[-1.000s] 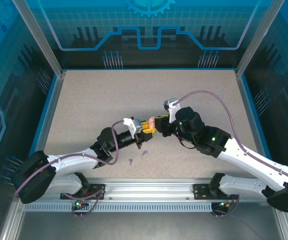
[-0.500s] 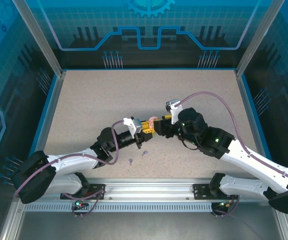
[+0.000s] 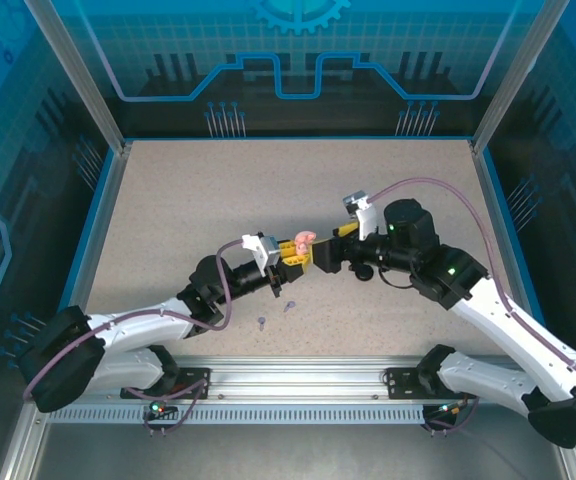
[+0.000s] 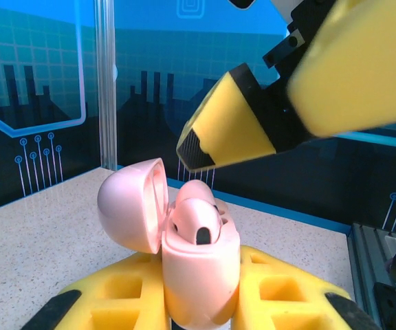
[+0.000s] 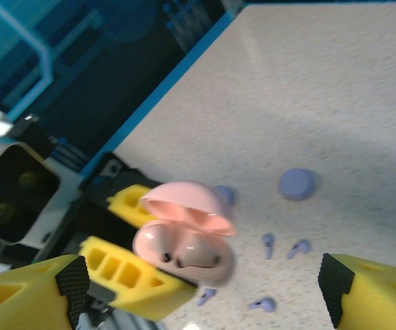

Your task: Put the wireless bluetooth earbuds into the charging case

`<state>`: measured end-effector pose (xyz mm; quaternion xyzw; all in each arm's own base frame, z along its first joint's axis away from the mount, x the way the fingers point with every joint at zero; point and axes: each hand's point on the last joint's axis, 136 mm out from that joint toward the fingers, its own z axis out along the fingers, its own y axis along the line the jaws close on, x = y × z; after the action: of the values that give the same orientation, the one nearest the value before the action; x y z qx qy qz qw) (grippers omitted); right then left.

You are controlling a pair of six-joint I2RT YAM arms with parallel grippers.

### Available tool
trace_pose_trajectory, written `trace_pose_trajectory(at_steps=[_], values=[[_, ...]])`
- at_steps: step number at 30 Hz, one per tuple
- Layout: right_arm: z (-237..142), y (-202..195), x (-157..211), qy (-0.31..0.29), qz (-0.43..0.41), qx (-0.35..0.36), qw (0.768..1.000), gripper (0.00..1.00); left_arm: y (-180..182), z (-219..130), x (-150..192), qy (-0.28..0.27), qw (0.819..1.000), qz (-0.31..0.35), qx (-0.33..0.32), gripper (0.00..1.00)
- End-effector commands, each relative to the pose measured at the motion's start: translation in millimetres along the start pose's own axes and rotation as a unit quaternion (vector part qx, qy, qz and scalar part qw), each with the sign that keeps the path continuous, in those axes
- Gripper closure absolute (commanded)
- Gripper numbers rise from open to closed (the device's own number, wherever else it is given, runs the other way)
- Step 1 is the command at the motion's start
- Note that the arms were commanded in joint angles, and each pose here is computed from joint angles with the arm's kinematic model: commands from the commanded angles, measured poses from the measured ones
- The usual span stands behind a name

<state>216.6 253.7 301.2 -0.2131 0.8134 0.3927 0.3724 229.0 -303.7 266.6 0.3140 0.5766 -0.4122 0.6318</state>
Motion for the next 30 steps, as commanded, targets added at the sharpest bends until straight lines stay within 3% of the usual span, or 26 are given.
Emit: trace_pose_trajectory(at_steps=[1,11,24,30], values=[[10.8,22.2,3.4,0.027,0.011,-0.077,0.997,0.12,-8.2,0.4,-16.8,-0.027,0.999,-0.004,0.017,1.0],[15.8,40.9,-8.6,0.035,-0.008,-0.119,0.992,0.26,-7.1,1.0,-12.8,-0.02,1.0,-0.004,0.014,1.0],[-2.1,39.6,-16.4,-0.007,-0.07,-0.099,0.993,0.26,-6.7,1.2,-9.6,-0.015,1.0,-0.007,0.014,1.0],[0.9,48.5,-20.3,-0.018,-0.09,-0.129,0.987,0.25,-7.5,1.3,-9.9,-0.015,1.0,-0.011,0.016,1.0]])
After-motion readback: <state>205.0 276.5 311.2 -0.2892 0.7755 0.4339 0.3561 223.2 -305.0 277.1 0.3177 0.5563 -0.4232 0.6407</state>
